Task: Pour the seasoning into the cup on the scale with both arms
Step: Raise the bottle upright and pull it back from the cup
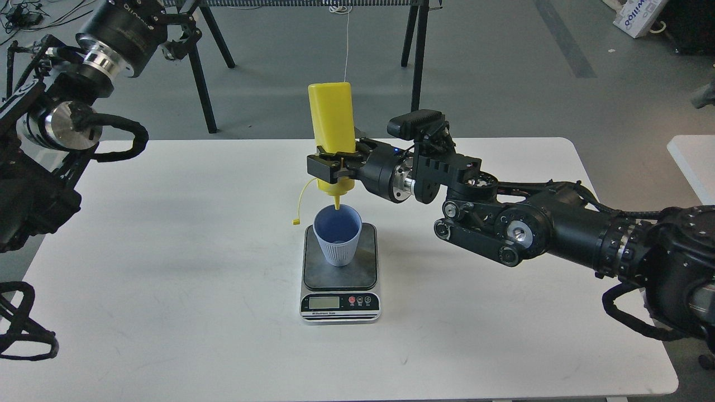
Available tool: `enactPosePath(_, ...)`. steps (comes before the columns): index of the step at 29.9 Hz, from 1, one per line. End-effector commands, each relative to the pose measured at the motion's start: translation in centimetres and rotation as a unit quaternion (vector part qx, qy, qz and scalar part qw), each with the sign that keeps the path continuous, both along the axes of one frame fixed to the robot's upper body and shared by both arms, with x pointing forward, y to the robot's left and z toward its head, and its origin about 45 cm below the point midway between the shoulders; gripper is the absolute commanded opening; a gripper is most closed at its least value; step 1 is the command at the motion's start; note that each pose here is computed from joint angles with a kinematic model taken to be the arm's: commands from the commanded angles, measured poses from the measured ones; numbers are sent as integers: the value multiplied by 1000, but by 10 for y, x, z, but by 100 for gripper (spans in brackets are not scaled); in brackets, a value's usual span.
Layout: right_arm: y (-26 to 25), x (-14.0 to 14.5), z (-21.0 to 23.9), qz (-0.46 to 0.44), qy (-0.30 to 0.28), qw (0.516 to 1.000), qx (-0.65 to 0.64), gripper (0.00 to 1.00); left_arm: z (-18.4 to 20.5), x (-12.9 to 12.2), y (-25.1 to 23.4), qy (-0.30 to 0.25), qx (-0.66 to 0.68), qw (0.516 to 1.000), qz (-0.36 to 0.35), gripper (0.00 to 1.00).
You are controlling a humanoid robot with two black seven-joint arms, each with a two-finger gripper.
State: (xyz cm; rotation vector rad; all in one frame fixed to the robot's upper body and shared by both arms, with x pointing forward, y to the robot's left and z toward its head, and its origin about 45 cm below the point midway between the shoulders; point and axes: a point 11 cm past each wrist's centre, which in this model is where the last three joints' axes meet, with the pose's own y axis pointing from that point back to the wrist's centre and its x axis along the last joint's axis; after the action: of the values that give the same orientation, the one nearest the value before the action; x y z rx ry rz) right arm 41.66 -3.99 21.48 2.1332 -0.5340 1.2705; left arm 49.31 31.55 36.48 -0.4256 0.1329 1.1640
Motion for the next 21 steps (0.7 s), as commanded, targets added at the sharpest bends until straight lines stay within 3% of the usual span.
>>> enactPosePath(1, 0, 0, -1, -4, 4, 1000, 6, 26, 0, 0, 0, 0, 0, 1000, 0, 100)
enactPosePath(10, -25, 16, 27, -75, 67, 988, 114, 28, 1, 0, 0, -2, -1, 1000, -1, 100)
enactPosePath(15, -65, 22, 45, -136, 159, 955, 208, 28, 1, 0, 1, -1, 0, 1000, 1, 100)
enactPosePath(21, -124, 24, 56, -203, 290, 873, 336, 28, 2, 0, 1, -2, 0, 1000, 1, 100)
